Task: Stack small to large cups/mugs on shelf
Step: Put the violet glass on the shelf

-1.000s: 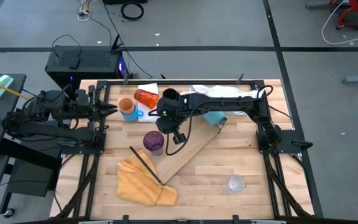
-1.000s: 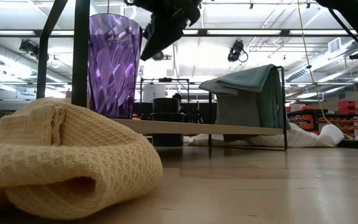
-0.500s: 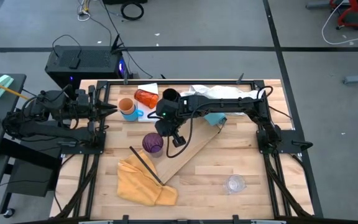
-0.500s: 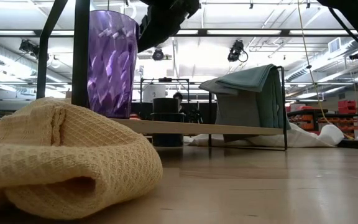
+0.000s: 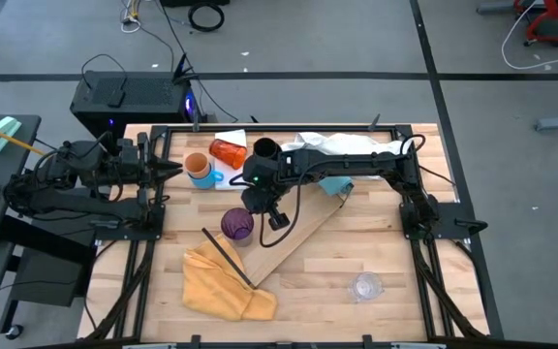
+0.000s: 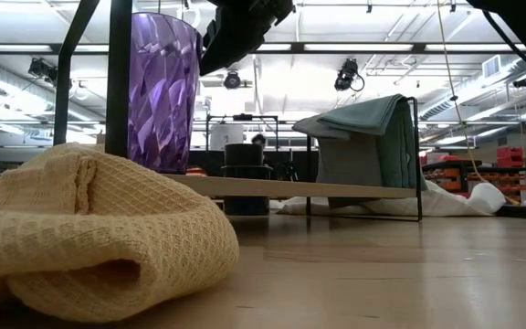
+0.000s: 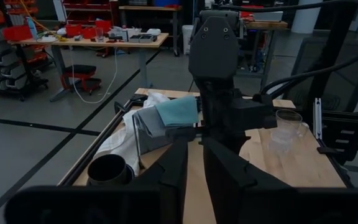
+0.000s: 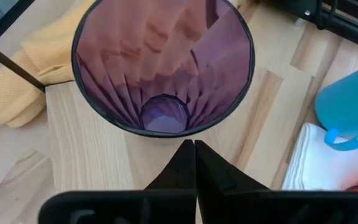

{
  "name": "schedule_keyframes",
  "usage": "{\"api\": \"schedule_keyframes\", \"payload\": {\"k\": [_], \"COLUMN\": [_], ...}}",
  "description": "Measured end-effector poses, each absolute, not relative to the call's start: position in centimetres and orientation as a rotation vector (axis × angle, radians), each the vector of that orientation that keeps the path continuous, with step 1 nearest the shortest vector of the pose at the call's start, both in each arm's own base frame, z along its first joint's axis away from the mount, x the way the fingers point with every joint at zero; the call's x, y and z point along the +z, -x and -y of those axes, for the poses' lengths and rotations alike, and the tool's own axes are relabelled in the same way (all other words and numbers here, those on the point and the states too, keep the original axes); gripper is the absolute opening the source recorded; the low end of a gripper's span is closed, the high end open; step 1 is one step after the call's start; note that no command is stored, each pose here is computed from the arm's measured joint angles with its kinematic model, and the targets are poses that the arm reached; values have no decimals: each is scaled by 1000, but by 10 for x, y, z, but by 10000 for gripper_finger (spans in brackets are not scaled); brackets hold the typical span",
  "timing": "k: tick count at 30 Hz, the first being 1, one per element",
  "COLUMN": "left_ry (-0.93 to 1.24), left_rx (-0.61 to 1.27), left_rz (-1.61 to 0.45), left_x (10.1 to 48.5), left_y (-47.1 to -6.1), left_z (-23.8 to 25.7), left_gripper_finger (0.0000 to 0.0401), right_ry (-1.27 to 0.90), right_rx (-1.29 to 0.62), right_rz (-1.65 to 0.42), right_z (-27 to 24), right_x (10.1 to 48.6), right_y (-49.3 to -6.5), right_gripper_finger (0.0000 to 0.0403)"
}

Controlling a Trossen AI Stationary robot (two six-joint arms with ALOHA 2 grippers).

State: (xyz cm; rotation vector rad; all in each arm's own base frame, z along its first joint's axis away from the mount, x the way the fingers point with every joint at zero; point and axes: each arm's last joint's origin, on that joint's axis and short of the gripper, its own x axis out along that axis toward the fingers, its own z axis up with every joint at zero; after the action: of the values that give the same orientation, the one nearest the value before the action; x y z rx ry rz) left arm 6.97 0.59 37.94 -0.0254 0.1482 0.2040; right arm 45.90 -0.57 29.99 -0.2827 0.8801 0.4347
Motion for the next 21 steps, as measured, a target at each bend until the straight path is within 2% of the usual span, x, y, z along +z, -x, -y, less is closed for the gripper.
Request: {"api": "schedule_keyframes", "payload": {"k": [21], "left_ry": [25], "left_rx": [204], "left_rz": [-149], "left_x": [379], "left_y": [-70], "left_z": [-6], "left_gripper_finger": [57], "right_ry": [250], "right_rx": [485], "right_rz": [-906], "right_z": [4], "right_x": [298], "right_y": [-456], "right_gripper_finger": [0]}}
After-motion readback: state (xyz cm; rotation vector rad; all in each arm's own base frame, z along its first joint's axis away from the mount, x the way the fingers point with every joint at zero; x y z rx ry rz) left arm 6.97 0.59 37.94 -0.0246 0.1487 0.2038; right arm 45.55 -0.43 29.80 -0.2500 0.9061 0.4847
